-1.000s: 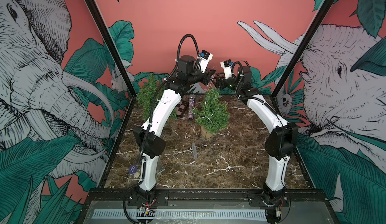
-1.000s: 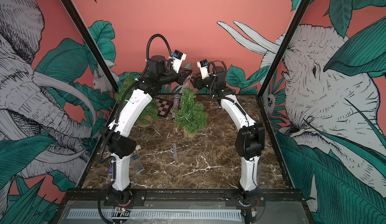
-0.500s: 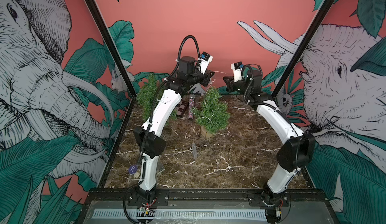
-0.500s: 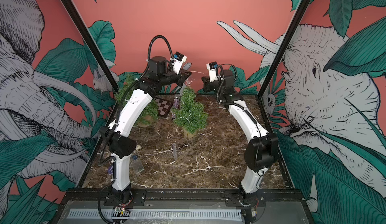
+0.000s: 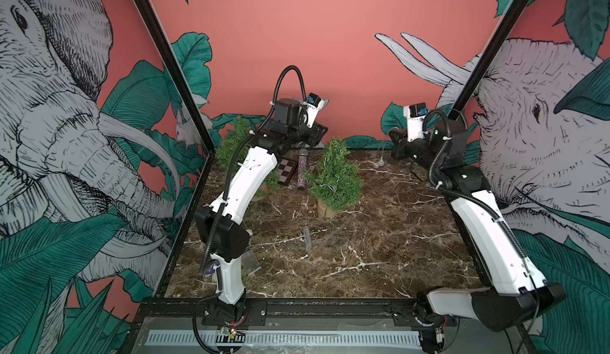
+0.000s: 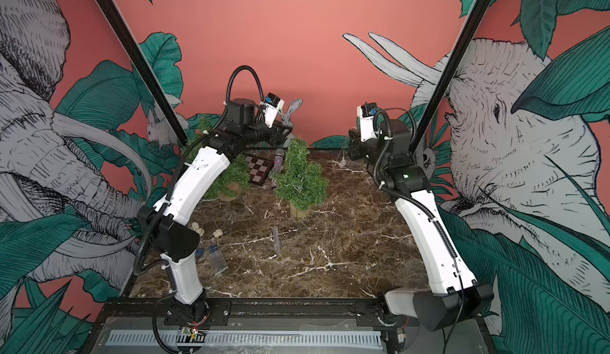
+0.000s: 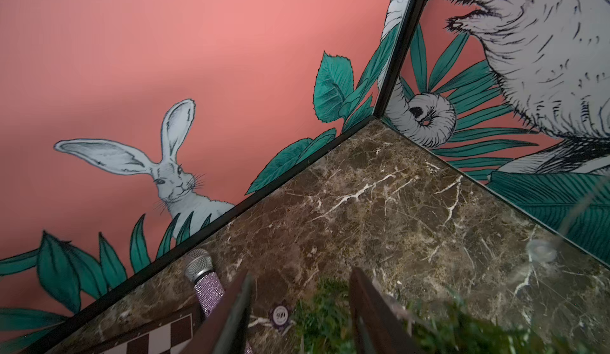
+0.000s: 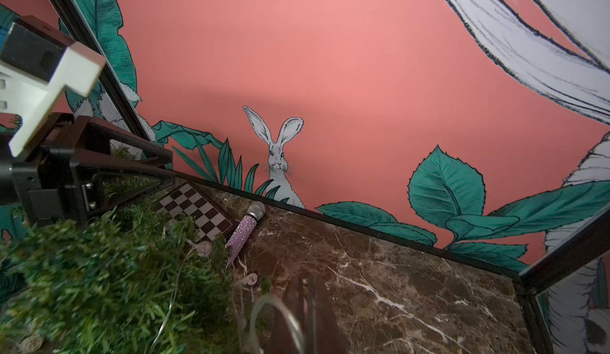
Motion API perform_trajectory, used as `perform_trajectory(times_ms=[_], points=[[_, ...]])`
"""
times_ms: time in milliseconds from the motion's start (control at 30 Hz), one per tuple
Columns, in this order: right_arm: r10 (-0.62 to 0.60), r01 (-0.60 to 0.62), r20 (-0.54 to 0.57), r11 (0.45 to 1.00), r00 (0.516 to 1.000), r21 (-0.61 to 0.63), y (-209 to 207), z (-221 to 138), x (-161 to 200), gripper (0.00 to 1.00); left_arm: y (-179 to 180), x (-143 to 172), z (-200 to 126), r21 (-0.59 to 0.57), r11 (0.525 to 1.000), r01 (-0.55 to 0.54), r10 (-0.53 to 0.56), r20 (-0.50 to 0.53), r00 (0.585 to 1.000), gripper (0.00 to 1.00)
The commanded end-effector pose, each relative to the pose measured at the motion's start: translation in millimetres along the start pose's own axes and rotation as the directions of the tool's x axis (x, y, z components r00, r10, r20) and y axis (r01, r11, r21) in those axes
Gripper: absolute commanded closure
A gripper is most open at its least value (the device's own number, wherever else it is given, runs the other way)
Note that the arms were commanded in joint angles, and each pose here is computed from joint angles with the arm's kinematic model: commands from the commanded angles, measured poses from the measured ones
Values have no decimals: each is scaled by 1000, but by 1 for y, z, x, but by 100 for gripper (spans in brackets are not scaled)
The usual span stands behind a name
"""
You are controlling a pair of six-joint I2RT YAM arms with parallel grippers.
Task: Wrap string light around the christmas tree
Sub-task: Wrap the light string around the Christmas tree.
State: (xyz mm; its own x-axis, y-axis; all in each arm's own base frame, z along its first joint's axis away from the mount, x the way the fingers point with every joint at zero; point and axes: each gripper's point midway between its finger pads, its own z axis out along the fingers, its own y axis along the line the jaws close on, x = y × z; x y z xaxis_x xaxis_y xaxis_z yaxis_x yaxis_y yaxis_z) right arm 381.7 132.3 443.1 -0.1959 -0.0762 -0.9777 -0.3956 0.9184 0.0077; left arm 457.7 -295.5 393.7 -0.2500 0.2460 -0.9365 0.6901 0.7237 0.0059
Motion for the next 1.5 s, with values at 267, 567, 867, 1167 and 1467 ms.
perform_trajectory(times_ms=[267,567,867,1167,1467], points=[[175,-174,-15,964,984,-202,45,-77,-5,100,-16,36,-93,-192,981,-41,27,-78,997,51],[189,-200,-67,899,980,-389,102,-88,3,100,-134,68,-130,53,994,-100,101,-11,995,45],[221,-230,-82,813,972,-535,154,-76,0,100,-201,32,-117,213,966,-143,106,177,978,30],[180,-205,-103,783,978,-587,172,-74,6,100,-177,25,-98,114,972,-204,188,141,972,32],[132,-176,-117,782,984,-598,175,-70,11,100,-169,29,-83,203,967,-155,134,114,984,67]])
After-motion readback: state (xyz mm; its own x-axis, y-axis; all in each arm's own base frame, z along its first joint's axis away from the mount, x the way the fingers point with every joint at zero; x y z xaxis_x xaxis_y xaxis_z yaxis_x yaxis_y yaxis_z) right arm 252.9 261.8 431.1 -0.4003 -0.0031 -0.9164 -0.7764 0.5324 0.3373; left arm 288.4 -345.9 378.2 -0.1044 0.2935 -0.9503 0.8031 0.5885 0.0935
